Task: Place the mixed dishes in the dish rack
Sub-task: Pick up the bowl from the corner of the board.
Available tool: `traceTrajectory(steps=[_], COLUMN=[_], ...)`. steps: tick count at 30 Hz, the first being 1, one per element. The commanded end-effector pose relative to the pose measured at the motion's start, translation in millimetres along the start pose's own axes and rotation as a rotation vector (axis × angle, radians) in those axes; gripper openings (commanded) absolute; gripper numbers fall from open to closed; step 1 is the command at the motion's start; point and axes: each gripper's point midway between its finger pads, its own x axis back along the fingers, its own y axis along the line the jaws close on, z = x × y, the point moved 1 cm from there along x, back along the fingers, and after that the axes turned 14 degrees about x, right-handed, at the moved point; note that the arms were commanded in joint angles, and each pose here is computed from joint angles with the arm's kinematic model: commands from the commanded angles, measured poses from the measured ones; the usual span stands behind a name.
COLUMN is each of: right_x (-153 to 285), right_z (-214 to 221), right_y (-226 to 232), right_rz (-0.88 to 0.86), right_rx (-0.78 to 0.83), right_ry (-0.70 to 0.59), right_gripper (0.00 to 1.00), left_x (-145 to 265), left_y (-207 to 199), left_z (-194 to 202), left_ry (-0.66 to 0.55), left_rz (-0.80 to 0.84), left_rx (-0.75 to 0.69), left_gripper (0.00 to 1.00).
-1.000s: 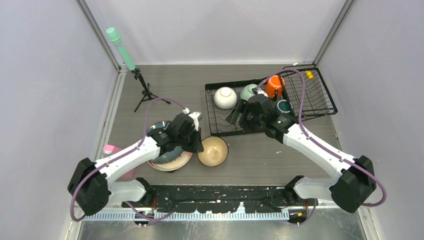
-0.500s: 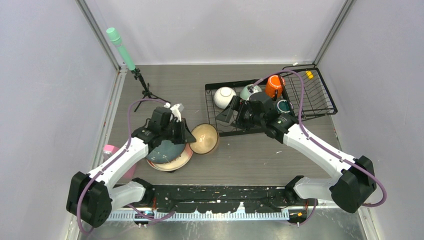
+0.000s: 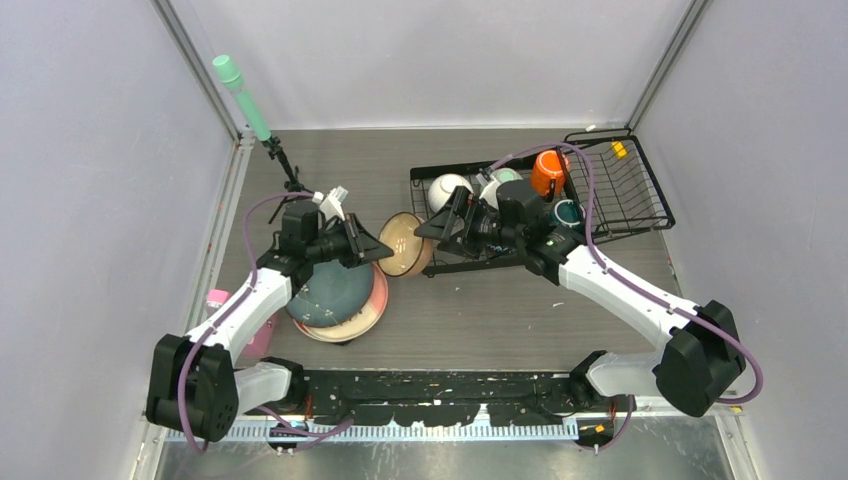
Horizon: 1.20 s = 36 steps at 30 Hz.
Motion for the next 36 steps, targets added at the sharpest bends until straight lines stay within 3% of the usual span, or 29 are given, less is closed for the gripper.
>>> traceTrajectory(steps=[1, 12, 19, 26, 30, 36], right_x=[-1, -7, -7, -4, -4, -10], right_z=[-7, -3, -4, -8, -8, -5], right_y=[22, 28, 33, 41, 42, 39], right_rz=[-0.130, -0.201, -0.228, -0.258, -0.262, -0.261], right_rx=[-0.010, -0.062, -0.068, -0.067, -0.065, -0.077], right_ry=[-0.024, -0.005, -0.004, -0.017, -0.013, 0.017], right_gripper=[0.91, 0.91, 0.82, 0.91, 0.92, 0.82], left_x=[8, 10, 10, 8, 8, 7], left_y=[-58, -62, -63, -60, -58, -57], left_z=[-13, -20, -21, -22, -22, -23], left_ry=[0.007, -0.008, -0.011, -0.016, -0.018, -0.025], left_rz=[0.209, 0.243, 0.246, 0.236, 0.234, 0.235], left_rx=[-0.092, -0.084, -0.085, -0.081, -0.079, -0.073], left_gripper=[0.00, 0.00, 0.00, 0.00, 0.00, 0.00])
